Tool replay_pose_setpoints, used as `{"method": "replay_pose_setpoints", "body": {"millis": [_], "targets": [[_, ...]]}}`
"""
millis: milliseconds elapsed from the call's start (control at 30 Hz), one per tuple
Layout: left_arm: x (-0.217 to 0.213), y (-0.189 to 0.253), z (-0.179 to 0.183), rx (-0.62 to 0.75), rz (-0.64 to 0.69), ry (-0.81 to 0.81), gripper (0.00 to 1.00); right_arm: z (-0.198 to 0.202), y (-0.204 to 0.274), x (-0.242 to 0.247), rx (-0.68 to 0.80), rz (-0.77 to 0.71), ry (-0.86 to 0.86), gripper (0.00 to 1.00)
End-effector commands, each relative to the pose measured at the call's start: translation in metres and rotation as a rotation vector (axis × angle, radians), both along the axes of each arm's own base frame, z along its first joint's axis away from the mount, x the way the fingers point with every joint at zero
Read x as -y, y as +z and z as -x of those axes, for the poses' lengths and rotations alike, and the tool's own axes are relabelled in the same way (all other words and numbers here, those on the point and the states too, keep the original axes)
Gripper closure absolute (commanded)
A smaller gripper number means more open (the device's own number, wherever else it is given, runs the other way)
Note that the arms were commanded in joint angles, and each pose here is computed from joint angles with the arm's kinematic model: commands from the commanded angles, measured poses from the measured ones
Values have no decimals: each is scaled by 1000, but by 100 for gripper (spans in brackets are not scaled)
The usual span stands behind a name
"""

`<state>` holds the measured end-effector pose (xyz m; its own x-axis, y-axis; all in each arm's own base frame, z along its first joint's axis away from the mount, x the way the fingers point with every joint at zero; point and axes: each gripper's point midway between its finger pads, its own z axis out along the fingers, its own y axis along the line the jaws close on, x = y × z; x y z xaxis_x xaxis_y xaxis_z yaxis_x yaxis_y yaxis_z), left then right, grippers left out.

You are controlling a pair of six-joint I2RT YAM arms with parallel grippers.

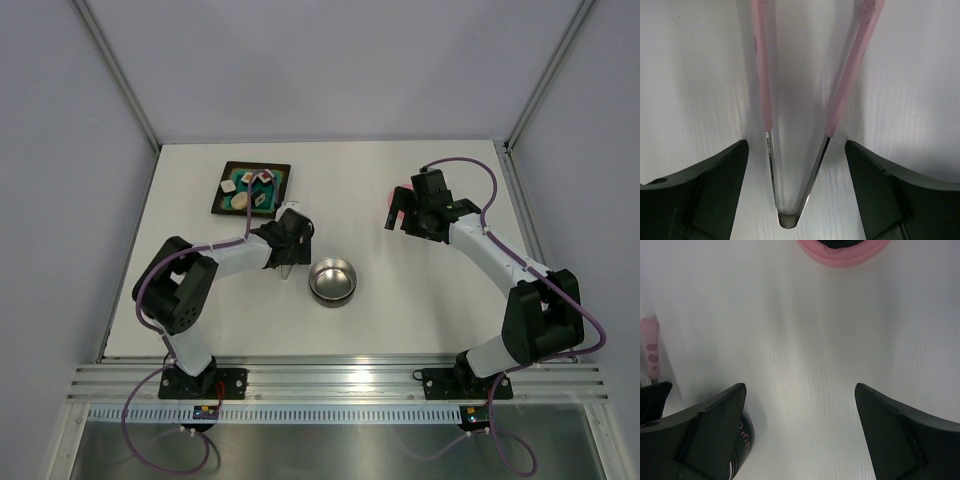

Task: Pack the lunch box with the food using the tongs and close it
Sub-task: Pick up the clamp at the center of the board.

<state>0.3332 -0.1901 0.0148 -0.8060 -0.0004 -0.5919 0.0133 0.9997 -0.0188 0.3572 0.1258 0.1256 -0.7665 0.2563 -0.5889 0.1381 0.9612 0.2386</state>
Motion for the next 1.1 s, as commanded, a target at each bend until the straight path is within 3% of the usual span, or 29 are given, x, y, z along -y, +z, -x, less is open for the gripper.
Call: {"method": "replay_pose_setpoints", "body": {"millis": [0, 333, 500, 733, 900, 967, 1067], "targets": [[-7, -6, 10, -19, -15, 18, 21, -5, 8, -7, 32, -26, 14, 2], [-8, -23, 24, -45, 10, 7, 34, -5, 4, -6, 24, -20, 15, 2], [-9, -20, 29, -41, 24, 7, 34, -4, 3, -7, 20, -22, 15, 2], [-9, -17, 32, -38, 42, 2, 55, -5, 3, -7, 18, -28, 13, 2], [-8, -15, 35, -39, 52, -6, 64, -4, 2, -7, 17, -29, 14, 3], [-9, -11, 35, -32, 56, -4, 64, -4, 2, -8, 15, -29, 17, 3], [-9, -9, 35, -31, 53, -11, 47, -4, 0, -8, 11, -32, 16, 3]]}}
